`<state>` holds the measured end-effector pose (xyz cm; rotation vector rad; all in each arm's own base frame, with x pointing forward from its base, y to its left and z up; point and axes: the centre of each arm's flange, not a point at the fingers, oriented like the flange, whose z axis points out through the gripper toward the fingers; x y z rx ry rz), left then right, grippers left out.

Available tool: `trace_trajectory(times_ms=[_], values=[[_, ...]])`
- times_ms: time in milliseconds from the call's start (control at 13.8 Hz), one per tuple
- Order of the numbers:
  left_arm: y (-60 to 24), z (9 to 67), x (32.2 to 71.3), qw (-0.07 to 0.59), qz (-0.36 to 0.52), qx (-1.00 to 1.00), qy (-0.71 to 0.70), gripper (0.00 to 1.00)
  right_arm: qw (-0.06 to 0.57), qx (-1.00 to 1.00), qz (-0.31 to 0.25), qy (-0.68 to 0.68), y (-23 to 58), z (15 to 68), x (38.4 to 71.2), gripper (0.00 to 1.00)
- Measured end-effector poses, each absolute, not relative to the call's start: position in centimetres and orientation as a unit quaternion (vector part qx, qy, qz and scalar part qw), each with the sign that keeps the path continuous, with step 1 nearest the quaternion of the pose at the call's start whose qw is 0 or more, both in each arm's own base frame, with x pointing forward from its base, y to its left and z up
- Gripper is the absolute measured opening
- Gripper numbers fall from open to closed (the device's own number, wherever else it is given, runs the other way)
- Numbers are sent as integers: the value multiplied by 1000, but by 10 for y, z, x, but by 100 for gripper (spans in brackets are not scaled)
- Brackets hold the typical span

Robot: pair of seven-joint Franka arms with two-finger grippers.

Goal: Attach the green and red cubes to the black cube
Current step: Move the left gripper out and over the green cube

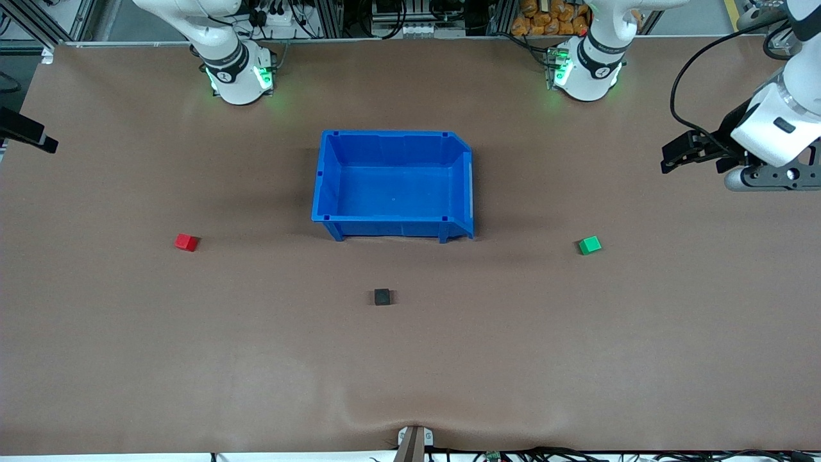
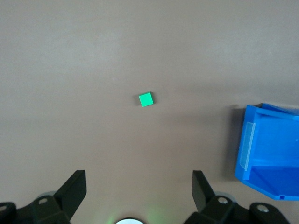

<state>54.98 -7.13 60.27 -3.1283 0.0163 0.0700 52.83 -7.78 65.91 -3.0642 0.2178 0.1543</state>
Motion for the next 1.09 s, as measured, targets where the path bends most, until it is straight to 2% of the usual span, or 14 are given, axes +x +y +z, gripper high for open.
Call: trace_trajectory(times_ms=[1089], values=[[-43,575,565,6,48,-999,10,100,33,-995,54,71,-79,655,530,100]])
